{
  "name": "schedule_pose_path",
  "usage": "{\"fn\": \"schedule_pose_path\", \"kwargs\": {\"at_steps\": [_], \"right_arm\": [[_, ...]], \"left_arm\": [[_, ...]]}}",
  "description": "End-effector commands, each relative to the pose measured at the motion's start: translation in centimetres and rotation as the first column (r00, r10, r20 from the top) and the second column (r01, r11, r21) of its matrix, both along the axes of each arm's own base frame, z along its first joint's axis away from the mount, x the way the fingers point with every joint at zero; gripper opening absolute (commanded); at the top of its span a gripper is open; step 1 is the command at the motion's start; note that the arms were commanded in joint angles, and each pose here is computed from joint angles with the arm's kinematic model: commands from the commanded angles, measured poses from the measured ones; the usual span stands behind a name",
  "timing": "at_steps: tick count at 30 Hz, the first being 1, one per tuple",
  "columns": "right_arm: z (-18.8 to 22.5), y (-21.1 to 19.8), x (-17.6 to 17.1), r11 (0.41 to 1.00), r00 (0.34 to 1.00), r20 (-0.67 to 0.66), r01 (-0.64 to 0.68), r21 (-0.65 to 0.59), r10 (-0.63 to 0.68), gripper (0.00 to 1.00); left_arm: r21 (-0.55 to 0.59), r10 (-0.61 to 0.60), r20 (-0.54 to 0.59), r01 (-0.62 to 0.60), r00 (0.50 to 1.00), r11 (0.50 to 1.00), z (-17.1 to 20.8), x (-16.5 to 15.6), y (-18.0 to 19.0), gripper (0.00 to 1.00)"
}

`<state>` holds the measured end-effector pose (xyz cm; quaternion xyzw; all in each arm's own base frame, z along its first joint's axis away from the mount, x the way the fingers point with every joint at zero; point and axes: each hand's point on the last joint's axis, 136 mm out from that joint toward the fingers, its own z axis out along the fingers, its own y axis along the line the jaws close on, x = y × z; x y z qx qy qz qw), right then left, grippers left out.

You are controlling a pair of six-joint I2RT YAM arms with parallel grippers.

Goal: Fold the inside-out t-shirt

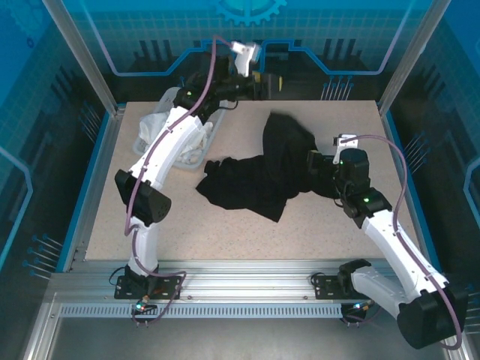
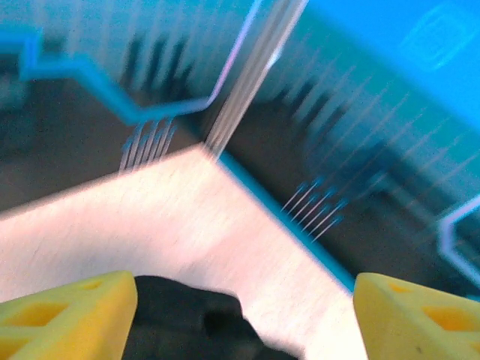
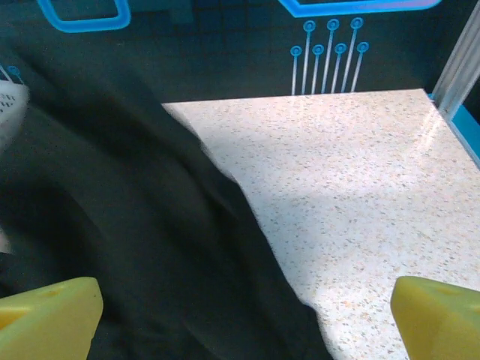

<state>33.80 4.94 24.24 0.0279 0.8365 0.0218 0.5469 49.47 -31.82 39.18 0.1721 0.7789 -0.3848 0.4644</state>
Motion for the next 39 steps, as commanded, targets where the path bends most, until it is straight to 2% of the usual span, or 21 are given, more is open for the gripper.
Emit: {"fn": "schedule_pose_path", "kwargs": {"at_steps": [1, 4, 7, 10, 14, 16, 18, 22, 28, 34, 36, 38, 39], "right_arm": [[-1.8, 4.4, 0.2, 0.981, 0.982, -0.018, -0.188, 0.044, 0.189, 1.00], [-3.4, 8.6, 0.9, 0.948, 0.947, -0.067, -0.308, 0.079, 0.313, 1.00], [-5.1, 10.4, 1.7, 0.944, 0.935, -0.136, -0.324, 0.056, 0.329, 1.00], [-5.7, 11.1, 2.2, 0.942, 0.927, -0.165, -0.329, 0.066, 0.336, 1.00], [-6.0, 11.8, 2.4, 0.936, 0.920, -0.175, -0.340, 0.096, 0.352, 1.00], [-6.2, 11.8, 2.5, 0.937, 0.919, -0.184, -0.336, 0.094, 0.348, 1.00], [-6.4, 11.5, 2.6, 0.941, 0.921, -0.196, -0.327, 0.084, 0.337, 1.00], [-7.3, 11.3, 2.3, 0.944, 0.914, -0.235, -0.325, 0.064, 0.330, 1.00], [-9.8, 10.3, 1.2, 0.951, 0.888, -0.347, -0.303, 0.056, 0.303, 1.00], [-12.3, 7.3, 0.2, 0.978, 0.864, -0.463, -0.205, 0.031, 0.196, 0.99], [-12.5, 6.3, 0.6, 0.986, 0.862, -0.480, -0.162, 0.041, 0.161, 0.97], [-12.7, 5.8, 1.5, 0.989, 0.861, -0.488, -0.131, 0.062, 0.145, 0.94], [-13.0, 5.8, 1.8, 0.990, 0.857, -0.496, -0.127, 0.066, 0.143, 0.93]], "left_arm": [[0.143, 0.211, -0.029, -0.205, 0.977, 0.968, -4.6, 0.9, 8.0, 0.83], [0.289, 0.423, -0.087, -0.383, 0.902, 0.877, -11.3, 2.6, 14.7, 0.87], [0.494, 0.475, -0.120, -0.363, 0.871, 0.790, -17.4, 3.9, 16.8, 0.88], [0.610, 0.483, -0.151, -0.303, 0.863, 0.732, -22.3, 4.8, 17.3, 0.86], [0.657, 0.463, -0.191, -0.238, 0.866, 0.716, -26.0, 5.9, 17.0, 0.76], [0.677, 0.461, -0.218, -0.207, 0.860, 0.706, -27.6, 6.2, 17.0, 0.67], [0.722, 0.499, -0.208, -0.212, 0.841, 0.659, -28.7, 6.4, 18.1, 0.57], [0.781, 0.603, -0.161, -0.273, 0.781, 0.562, -29.4, 6.7, 23.0, 0.44], [0.831, 0.643, -0.075, -0.309, 0.763, 0.463, -29.5, 7.6, 29.6, 0.33], [0.845, 0.714, -0.023, -0.368, 0.700, 0.388, -28.2, 9.1, 35.6, 0.34], [0.817, 0.748, -0.017, -0.421, 0.664, 0.393, -26.6, 9.4, 36.6, 0.40], [0.764, 0.755, -0.034, -0.469, 0.655, 0.442, -24.7, 9.6, 35.8, 0.50], [0.729, 0.746, -0.049, -0.486, 0.665, 0.482, -23.5, 9.6, 34.7, 0.53]]}}
